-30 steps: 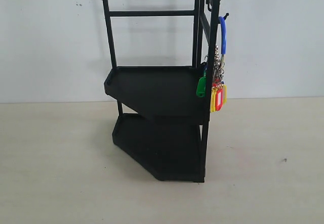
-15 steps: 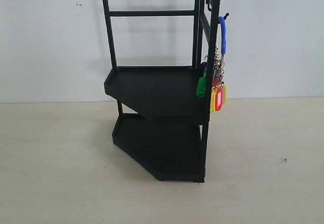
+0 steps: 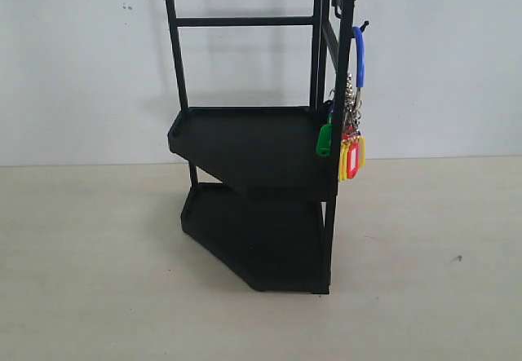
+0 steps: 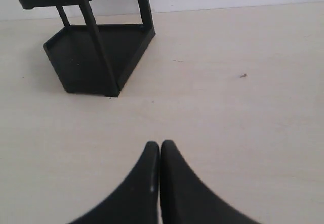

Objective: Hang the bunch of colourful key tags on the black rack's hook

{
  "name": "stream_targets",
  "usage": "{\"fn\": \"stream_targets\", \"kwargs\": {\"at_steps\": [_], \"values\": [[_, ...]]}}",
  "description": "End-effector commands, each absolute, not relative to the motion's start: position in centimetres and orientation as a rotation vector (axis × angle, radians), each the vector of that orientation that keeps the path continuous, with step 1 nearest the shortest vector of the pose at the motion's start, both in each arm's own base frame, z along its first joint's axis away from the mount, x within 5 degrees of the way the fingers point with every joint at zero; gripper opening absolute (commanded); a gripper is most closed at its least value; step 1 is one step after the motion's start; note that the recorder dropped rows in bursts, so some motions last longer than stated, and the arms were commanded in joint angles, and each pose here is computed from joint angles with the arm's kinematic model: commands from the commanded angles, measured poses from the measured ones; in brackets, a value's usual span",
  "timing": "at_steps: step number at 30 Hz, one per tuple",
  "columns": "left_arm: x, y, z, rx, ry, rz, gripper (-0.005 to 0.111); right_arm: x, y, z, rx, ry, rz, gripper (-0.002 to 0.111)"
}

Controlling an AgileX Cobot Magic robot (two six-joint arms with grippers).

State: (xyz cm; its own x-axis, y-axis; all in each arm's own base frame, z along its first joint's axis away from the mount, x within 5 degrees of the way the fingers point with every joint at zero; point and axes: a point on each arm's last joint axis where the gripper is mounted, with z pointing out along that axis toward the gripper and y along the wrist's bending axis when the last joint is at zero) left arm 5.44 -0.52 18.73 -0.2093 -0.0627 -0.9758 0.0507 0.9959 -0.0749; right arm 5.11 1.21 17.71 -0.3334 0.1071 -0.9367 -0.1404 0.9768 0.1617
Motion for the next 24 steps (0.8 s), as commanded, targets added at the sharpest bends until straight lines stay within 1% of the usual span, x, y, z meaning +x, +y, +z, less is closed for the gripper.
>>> {"fn": "stream_targets", "kwargs": {"at_steps": [1,7,12,24], "values": [[5.45,-0.48,18.73,-0.005,1.771,-0.094,0.004,5.08,1.12,17.71,-0.036,1.891,0.225,0.000],[5.45,-0.48,18.73,-0.005,1.771,-0.094,0.004,5.19,0.74,17.82,0.015,1.876,0.161,0.000],[5.45,-0.48,18.73,-0.005,1.771,-0.094,0.004,5.28,0.51,18.03,-0.059,1.849,0.050,0.000],[5.45,-0.48,18.73,-0.005,1.771,-0.094,0.004,5.26,0.61,17.98,-0.011,1.856,0.099,0.000]]}}
